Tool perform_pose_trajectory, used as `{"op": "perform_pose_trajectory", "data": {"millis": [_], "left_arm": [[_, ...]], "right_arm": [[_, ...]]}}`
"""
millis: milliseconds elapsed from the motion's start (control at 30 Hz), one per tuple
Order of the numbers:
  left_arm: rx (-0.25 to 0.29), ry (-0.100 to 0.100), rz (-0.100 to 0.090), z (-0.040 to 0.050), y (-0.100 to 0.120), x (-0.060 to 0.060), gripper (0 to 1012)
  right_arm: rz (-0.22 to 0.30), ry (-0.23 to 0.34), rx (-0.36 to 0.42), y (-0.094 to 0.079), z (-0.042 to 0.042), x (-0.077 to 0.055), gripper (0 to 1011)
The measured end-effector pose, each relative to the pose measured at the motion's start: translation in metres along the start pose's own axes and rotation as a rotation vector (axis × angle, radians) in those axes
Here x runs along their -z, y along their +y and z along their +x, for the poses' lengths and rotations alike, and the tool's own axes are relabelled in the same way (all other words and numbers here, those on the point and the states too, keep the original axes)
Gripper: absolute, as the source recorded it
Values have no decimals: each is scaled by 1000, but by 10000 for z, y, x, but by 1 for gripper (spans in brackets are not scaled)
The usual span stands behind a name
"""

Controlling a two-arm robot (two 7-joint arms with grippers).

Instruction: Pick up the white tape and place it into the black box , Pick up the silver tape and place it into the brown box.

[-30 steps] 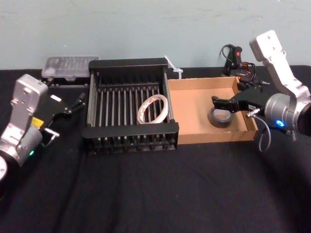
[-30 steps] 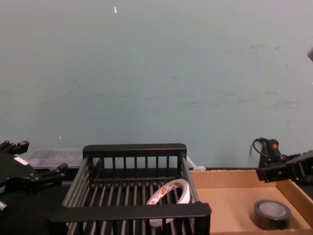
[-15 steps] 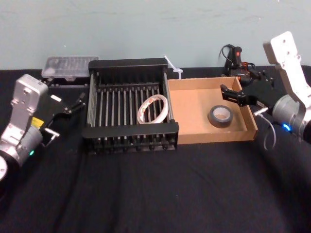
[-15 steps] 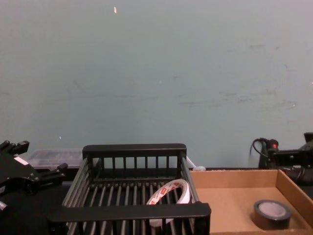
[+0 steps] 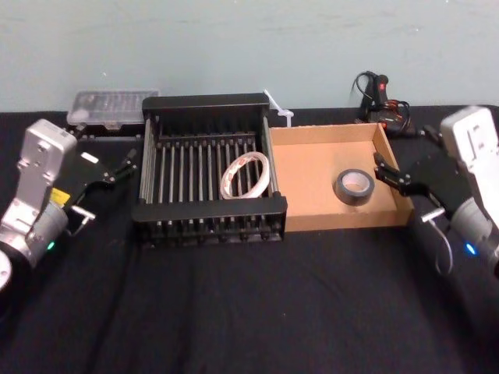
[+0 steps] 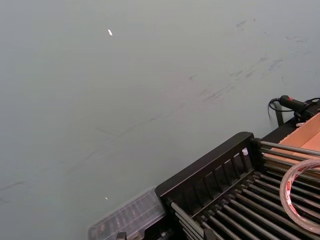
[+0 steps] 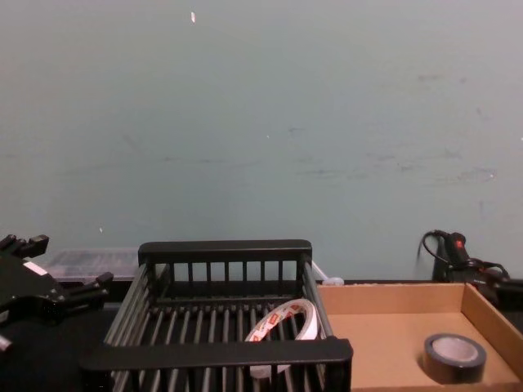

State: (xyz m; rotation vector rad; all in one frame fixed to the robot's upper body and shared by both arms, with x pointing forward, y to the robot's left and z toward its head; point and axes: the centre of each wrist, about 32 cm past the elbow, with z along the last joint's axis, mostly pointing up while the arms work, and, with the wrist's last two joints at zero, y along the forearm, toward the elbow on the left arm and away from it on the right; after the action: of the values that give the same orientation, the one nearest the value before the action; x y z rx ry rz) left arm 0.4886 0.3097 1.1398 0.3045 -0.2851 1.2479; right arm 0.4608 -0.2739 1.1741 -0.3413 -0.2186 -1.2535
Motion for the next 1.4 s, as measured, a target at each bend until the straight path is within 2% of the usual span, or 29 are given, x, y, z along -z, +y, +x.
{"op": "perform_pose_trajectory", "data": {"millis": [133,300,433,1400], "left_arm": [[0,0,0,0,0,0,1001],[0,0,0,0,0,0,1001],[0,0,0,0,0,0,1001],[0,0,0,0,0,0,1001]], "right_arm": [[-2,3,20,-85,-59,114,1002],[-9,9,35,-134,-86,172,1002],[-9,20,55,-152,-83,178,1002],[-11,16,46,-142,-86,174,1002]]}}
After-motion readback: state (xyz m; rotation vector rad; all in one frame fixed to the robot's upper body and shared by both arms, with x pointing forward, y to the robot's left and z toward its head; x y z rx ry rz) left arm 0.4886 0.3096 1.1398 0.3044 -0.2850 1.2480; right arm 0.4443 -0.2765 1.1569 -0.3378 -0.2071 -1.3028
